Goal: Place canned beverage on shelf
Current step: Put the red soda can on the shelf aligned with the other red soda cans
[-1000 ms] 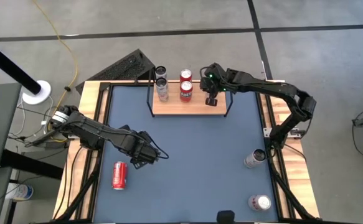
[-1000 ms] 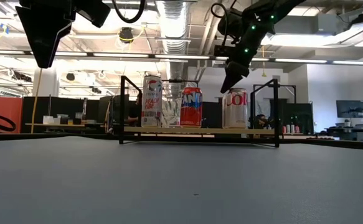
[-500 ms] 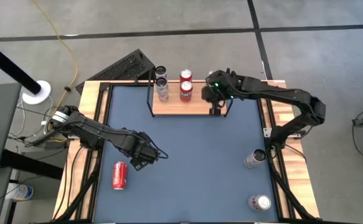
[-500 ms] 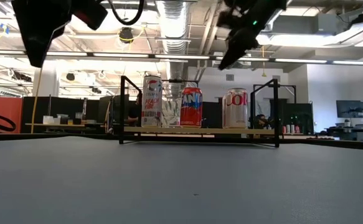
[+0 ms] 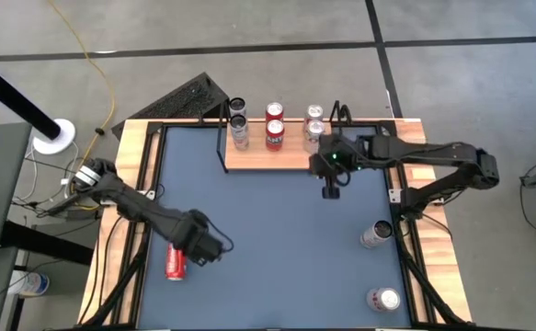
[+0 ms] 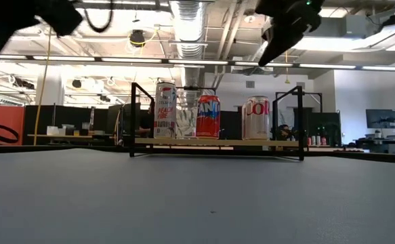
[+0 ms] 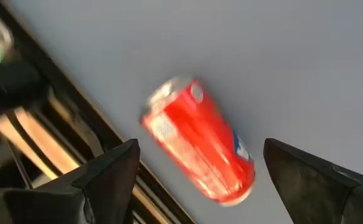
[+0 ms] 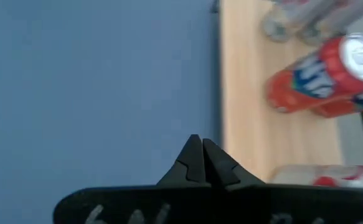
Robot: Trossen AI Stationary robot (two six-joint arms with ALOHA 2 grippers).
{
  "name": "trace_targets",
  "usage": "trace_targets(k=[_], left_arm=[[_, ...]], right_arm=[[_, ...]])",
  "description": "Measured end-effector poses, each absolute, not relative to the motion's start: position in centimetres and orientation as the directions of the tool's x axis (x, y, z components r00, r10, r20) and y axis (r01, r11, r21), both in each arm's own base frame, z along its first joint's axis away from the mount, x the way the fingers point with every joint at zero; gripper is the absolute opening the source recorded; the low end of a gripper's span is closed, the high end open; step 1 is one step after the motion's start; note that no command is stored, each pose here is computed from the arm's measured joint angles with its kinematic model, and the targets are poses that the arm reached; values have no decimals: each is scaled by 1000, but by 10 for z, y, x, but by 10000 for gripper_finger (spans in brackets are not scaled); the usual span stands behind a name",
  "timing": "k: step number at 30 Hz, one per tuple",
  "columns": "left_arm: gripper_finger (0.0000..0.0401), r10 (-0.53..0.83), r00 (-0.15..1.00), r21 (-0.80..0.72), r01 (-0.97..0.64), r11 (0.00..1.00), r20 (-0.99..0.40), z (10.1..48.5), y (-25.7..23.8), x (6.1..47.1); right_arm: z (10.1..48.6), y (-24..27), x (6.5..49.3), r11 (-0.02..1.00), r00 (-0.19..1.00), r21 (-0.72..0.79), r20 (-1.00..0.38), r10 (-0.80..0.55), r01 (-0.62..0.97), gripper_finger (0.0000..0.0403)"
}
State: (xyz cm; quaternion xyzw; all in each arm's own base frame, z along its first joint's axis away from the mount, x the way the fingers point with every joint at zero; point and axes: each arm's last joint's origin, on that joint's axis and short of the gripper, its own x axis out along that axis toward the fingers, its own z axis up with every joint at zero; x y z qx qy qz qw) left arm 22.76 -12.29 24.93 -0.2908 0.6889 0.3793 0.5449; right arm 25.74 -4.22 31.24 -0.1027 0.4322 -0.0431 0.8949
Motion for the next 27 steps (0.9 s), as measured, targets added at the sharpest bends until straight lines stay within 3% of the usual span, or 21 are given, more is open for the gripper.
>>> trace_targets(k=[5,18,23,27], left_arm=[[330,4,-246,218,-852,475,-969,247,-147,213],[330,66,-107,122,-949,292,-992,246,-163,212],[330,59,-154,163,-962,218,-986,234,-161,207],[330,-4,-189,184,-960,212,-982,212,-158,200]], right_arm=[[303,-23,258,982,609,-185,-784,-120,-45,0],[303,10,260,984,626,-139,-779,-40,-110,0],[302,23,258,984,615,-118,-789,-10,-136,0],[302,33,256,981,612,-108,-791,12,-159,0]])
